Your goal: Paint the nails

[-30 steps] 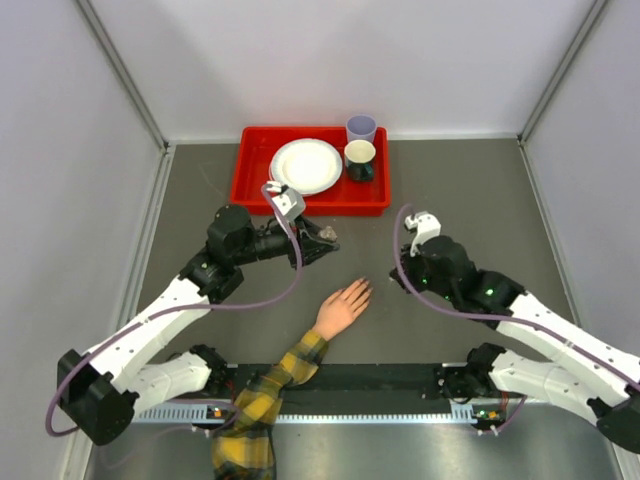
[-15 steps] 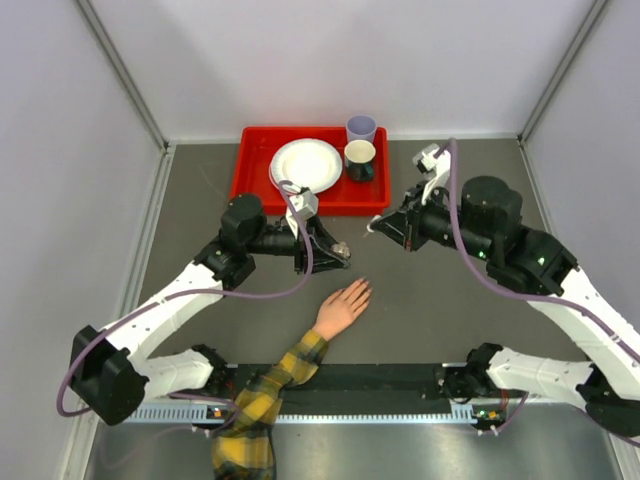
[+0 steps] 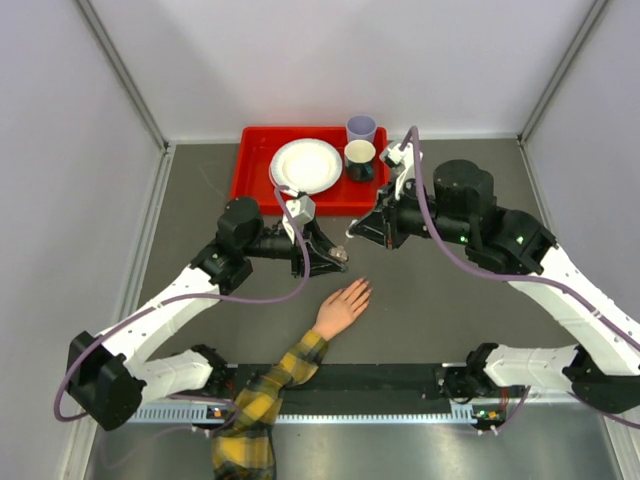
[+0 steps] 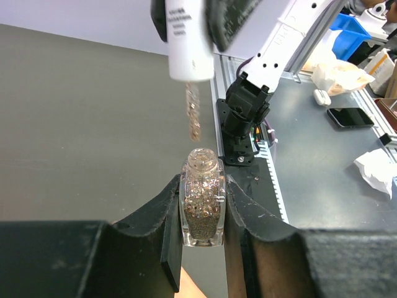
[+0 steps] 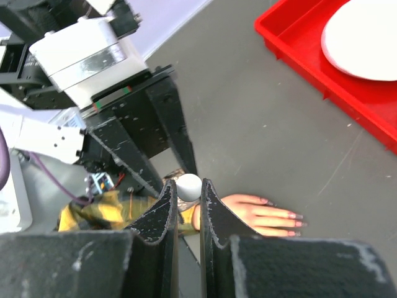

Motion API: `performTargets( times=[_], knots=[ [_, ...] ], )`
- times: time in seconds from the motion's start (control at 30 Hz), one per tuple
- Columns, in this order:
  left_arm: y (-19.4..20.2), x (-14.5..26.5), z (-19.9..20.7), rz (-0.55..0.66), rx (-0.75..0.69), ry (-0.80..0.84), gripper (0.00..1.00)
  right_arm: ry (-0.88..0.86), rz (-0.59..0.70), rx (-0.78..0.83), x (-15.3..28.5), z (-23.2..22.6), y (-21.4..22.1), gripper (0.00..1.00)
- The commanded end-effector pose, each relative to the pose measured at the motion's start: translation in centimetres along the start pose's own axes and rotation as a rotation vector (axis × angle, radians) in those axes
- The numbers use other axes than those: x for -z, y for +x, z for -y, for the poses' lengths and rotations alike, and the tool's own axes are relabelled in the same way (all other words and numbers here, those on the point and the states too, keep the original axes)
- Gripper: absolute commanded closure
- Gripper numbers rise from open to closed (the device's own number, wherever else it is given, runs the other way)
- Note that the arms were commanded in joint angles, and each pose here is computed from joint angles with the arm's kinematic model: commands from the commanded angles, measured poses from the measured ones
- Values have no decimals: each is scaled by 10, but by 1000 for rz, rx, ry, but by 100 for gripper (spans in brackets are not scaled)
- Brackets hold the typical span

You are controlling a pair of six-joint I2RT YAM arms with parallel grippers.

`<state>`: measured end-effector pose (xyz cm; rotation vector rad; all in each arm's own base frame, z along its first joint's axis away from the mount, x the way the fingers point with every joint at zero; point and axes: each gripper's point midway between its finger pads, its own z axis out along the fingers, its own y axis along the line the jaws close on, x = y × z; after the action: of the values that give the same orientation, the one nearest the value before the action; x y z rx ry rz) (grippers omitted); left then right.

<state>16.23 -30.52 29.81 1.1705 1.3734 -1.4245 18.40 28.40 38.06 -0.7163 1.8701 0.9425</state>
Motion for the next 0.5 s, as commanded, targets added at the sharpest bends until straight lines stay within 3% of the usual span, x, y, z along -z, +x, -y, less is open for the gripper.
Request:
performTargets(
  times=[0.0, 0.47],
  knots=[
    [-9, 2, 10, 15, -61, 27, 100, -37, 42, 40, 8, -15, -18, 100],
    [-8, 3, 11, 11, -69, 21, 100, -57, 18, 32, -4, -18, -13, 100]
  ],
)
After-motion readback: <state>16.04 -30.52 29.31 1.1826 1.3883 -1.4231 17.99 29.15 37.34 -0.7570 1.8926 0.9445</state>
